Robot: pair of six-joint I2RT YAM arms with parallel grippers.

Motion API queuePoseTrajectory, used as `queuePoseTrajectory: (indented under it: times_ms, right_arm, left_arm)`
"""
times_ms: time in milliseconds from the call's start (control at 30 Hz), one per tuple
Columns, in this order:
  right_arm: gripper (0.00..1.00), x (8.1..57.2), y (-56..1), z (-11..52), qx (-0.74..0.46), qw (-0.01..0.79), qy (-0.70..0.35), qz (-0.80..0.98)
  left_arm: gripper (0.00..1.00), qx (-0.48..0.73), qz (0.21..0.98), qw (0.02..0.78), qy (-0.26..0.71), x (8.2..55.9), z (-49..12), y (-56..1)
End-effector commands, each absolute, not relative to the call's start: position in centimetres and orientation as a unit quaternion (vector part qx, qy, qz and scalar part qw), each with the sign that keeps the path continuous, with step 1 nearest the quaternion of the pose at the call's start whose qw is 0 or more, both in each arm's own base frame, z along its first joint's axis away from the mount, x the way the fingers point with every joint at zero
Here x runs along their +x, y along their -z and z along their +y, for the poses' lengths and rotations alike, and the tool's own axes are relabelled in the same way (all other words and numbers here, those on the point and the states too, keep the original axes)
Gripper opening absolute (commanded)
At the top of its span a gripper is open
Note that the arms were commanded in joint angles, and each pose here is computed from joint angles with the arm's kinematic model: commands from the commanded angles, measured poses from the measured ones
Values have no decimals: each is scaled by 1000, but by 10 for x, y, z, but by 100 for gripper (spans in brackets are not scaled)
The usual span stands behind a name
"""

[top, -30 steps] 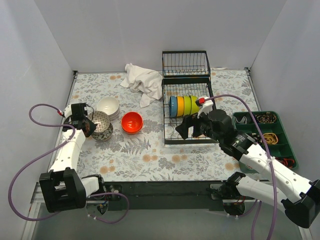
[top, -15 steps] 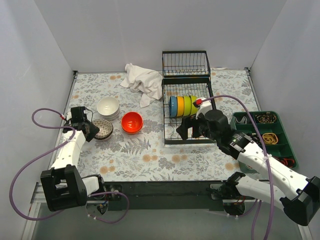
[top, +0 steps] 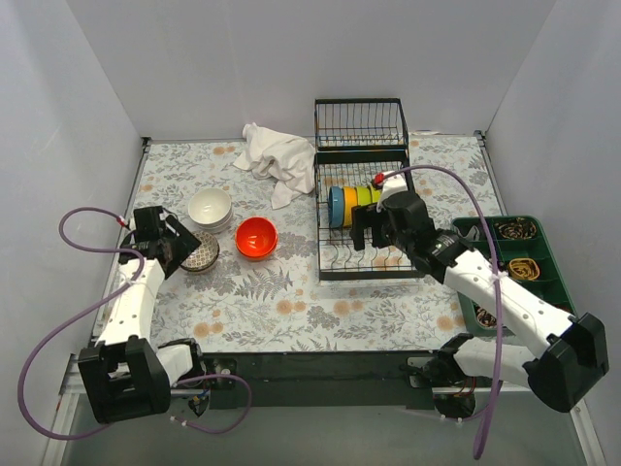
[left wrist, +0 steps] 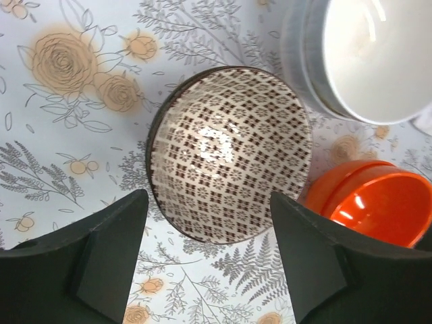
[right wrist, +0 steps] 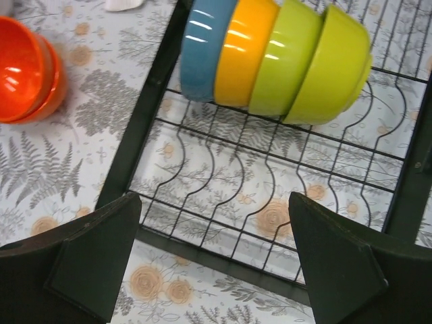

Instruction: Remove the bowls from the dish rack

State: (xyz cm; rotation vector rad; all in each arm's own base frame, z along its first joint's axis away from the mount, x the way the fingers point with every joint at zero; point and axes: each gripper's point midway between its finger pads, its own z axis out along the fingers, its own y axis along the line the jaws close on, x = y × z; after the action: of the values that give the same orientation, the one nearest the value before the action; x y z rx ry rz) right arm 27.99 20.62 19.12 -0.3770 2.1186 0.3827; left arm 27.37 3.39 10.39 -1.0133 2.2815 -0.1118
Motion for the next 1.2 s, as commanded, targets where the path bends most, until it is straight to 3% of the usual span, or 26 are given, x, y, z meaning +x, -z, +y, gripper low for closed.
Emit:
queuePoseTrajectory:
  times_ms: [0,333,633,1167]
  right_arm:
    - [99,316,-206,185,-117,479,-124,861]
    - [98,381,-177,138,-63,441,-137,885]
    - [99,412,-165,140,-86,411,-209,883]
    - [98,417,-129,170,-133,342,-304,879]
  left_arm:
    - [78,-329,867,365,78,286,16,-146]
    - [98,-188,882,404,149,278,-45,-190]
    - [98,-152,861,405,265,272,-85,-208]
    - [98,-132,861,388,302,273,-99,-203]
